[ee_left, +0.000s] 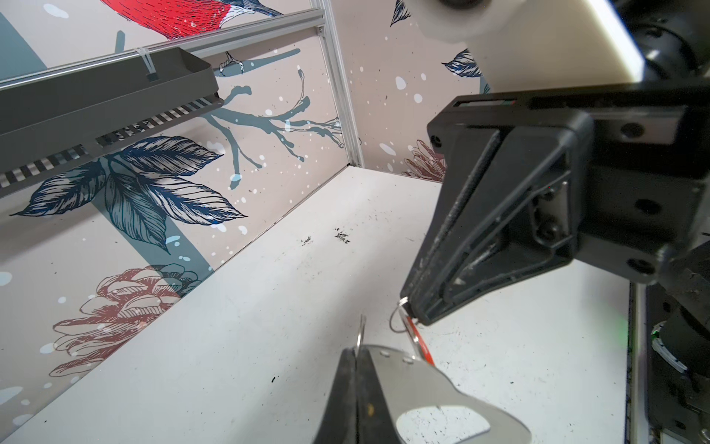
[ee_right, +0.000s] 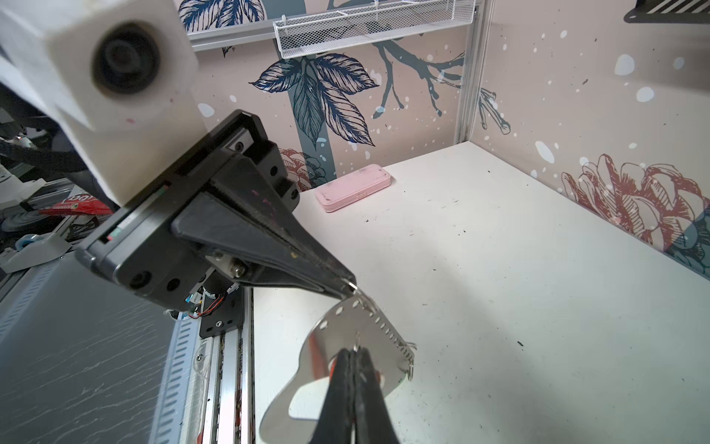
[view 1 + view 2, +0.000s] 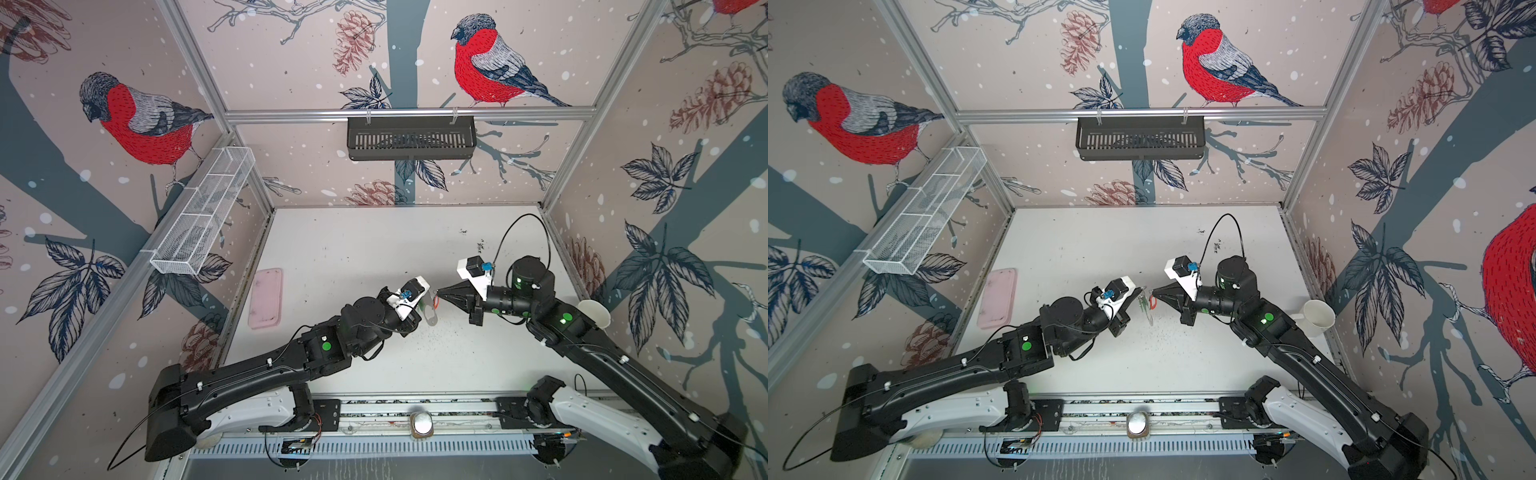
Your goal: Put the keys on the keyring
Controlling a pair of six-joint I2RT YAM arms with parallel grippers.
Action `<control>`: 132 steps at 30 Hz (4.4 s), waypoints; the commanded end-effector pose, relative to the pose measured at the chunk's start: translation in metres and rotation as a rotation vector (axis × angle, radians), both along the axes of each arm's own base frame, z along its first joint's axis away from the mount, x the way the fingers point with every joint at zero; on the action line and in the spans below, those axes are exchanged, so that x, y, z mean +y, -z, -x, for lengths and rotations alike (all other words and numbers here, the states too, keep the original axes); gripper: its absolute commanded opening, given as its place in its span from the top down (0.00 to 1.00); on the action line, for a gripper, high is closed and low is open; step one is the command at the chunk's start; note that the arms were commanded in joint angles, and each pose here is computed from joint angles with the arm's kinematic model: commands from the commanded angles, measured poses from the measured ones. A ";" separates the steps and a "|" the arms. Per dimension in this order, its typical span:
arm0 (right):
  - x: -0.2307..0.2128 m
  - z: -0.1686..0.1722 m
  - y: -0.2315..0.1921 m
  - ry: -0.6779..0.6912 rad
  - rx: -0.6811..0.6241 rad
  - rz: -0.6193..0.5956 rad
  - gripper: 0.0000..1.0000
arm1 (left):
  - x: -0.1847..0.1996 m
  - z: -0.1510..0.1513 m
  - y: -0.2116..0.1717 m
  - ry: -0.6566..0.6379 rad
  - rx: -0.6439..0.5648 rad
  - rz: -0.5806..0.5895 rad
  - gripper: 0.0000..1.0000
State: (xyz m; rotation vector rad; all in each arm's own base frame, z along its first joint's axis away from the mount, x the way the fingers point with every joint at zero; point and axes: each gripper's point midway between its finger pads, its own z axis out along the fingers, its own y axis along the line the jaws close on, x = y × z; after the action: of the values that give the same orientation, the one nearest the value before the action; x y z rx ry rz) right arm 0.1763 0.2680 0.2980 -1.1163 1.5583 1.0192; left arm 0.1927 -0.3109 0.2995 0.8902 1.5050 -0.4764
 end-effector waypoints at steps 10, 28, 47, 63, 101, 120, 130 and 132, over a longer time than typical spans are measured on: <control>0.006 0.006 -0.015 -0.043 -0.041 -0.032 1.00 | -0.012 0.011 -0.012 0.077 -0.012 0.033 1.00; 0.001 0.001 -0.018 0.014 -0.059 -0.027 1.00 | -0.020 0.017 -0.007 0.109 -0.006 -0.001 1.00; -0.002 0.001 -0.024 0.031 -0.062 -0.051 1.00 | -0.028 0.018 0.001 0.115 0.011 -0.045 1.00; -0.009 -0.006 -0.025 0.083 -0.054 -0.055 1.00 | -0.029 0.022 0.000 0.128 0.002 -0.041 1.00; -0.007 -0.004 -0.018 0.053 -0.018 -0.060 1.00 | -0.007 0.037 -0.024 0.158 -0.111 0.110 1.00; 0.007 0.005 0.001 -0.026 0.062 -0.020 1.00 | -0.005 0.038 -0.035 0.174 -0.192 0.162 1.00; 0.001 -0.004 -0.006 0.047 0.035 -0.012 0.95 | 0.000 0.027 -0.042 0.254 -0.161 0.203 1.00; 0.000 -0.006 -0.006 0.064 0.033 -0.010 0.81 | -0.004 0.026 -0.041 0.272 -0.151 0.187 1.00</control>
State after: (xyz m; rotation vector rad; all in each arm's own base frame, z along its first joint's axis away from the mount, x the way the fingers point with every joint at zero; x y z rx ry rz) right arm 0.1740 0.2717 0.3041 -1.0834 1.5737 1.0535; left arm 0.1748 -0.3093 0.3145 0.9726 1.2765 -0.6404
